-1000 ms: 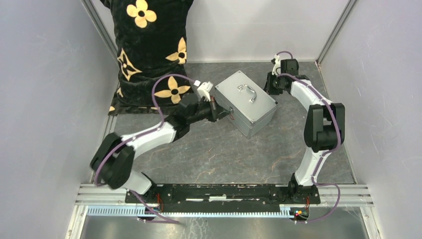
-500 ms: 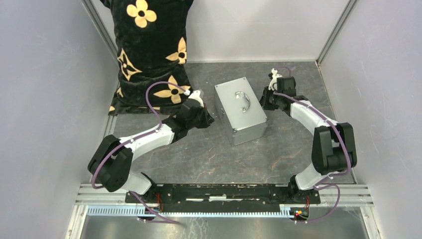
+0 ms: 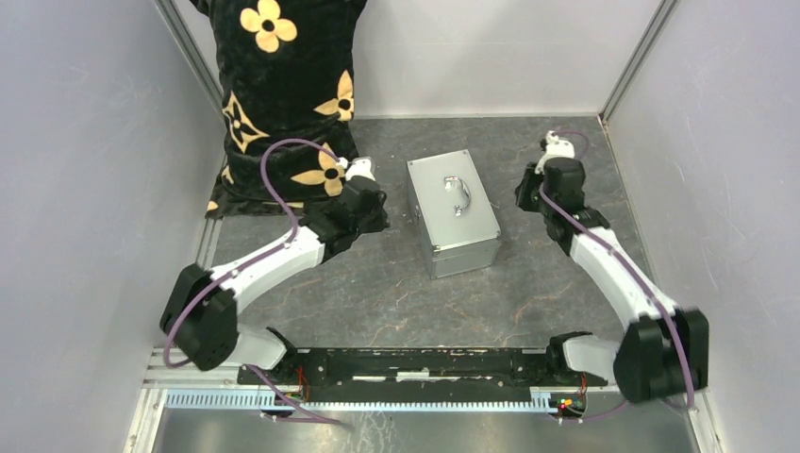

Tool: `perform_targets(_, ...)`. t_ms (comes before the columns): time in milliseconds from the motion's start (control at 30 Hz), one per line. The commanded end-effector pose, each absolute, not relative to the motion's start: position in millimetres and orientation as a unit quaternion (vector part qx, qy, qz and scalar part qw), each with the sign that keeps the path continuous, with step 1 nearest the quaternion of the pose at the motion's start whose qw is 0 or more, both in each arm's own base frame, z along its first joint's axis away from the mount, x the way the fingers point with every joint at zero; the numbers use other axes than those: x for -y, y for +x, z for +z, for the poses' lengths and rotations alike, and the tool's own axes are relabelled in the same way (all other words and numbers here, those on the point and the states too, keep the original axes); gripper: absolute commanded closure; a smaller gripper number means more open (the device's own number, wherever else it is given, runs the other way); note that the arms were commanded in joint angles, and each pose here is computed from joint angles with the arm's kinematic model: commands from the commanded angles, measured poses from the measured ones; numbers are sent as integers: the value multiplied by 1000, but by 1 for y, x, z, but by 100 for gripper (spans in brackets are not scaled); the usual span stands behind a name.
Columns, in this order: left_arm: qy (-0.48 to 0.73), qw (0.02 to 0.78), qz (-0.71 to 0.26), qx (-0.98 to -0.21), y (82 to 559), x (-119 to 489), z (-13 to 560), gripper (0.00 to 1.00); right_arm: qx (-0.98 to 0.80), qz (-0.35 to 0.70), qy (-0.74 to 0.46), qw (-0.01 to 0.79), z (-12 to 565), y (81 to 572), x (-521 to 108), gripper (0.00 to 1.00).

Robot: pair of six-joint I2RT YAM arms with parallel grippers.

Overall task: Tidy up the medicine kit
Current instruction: Reset both arms

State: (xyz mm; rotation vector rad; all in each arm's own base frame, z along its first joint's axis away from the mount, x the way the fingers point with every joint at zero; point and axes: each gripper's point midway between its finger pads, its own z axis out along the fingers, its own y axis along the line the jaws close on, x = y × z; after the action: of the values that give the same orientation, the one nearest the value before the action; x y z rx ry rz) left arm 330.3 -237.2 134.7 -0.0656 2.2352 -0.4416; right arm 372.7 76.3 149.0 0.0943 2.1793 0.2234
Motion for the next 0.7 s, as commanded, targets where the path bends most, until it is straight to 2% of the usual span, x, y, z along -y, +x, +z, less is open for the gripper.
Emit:
perform_targets(0, -55, 501, -110, -857, 330, 187, 202, 83, -798, 48, 88, 594, 230, 370, -43, 71)
perform_targets(233, -86, 564, -87, -817, 298, 134, 254, 51, -757, 161, 34, 632, 261, 330, -77, 55)
perform_targets(433, -99, 598, -95, -790, 266, 102, 273, 28, -760, 192, 23, 620, 246, 295, -83, 40)
perform_targets(500, -108, 607, -87, -782, 258, 89, 272, 17, -768, 179, 34, 614, 233, 289, -77, 35)
perform_targets(533, -115, 614, -85, -776, 252, 81, 274, 5, -770, 170, 40, 613, 226, 287, -73, 33)
perform_targets(567, -122, 617, -77, -773, 249, 75, 273, 1, -772, 165, 44, 612, 221, 285, -70, 29)
perform_targets(667, -129, 626, -54, -767, 242, 59, 274, 0, -773, 152, 48, 614, 212, 279, -64, 21)
